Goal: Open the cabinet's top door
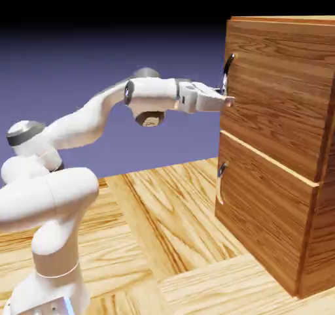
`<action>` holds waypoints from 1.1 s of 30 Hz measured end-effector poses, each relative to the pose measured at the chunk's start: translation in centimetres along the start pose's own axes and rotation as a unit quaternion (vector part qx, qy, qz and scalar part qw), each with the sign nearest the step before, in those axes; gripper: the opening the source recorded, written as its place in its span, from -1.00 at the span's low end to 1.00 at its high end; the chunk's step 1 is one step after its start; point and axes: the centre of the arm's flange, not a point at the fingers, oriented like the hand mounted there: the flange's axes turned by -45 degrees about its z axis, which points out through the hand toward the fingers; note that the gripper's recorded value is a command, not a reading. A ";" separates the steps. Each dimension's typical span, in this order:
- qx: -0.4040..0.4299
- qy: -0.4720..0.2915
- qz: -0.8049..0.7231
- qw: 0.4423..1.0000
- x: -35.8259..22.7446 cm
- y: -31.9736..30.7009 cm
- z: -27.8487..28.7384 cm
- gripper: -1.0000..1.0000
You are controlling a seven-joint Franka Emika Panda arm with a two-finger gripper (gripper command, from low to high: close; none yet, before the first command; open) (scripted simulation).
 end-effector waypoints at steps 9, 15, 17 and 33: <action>0.053 0.000 0.000 0.999 0.0 1.7 -0.3 -1.00; 0.134 0.000 0.000 0.991 0.0 5.2 -5.7 -1.00; 0.161 0.000 0.000 0.987 0.0 6.5 -7.4 -1.00; 0.321 0.000 0.000 0.947 0.0 16.4 -15.8 -1.00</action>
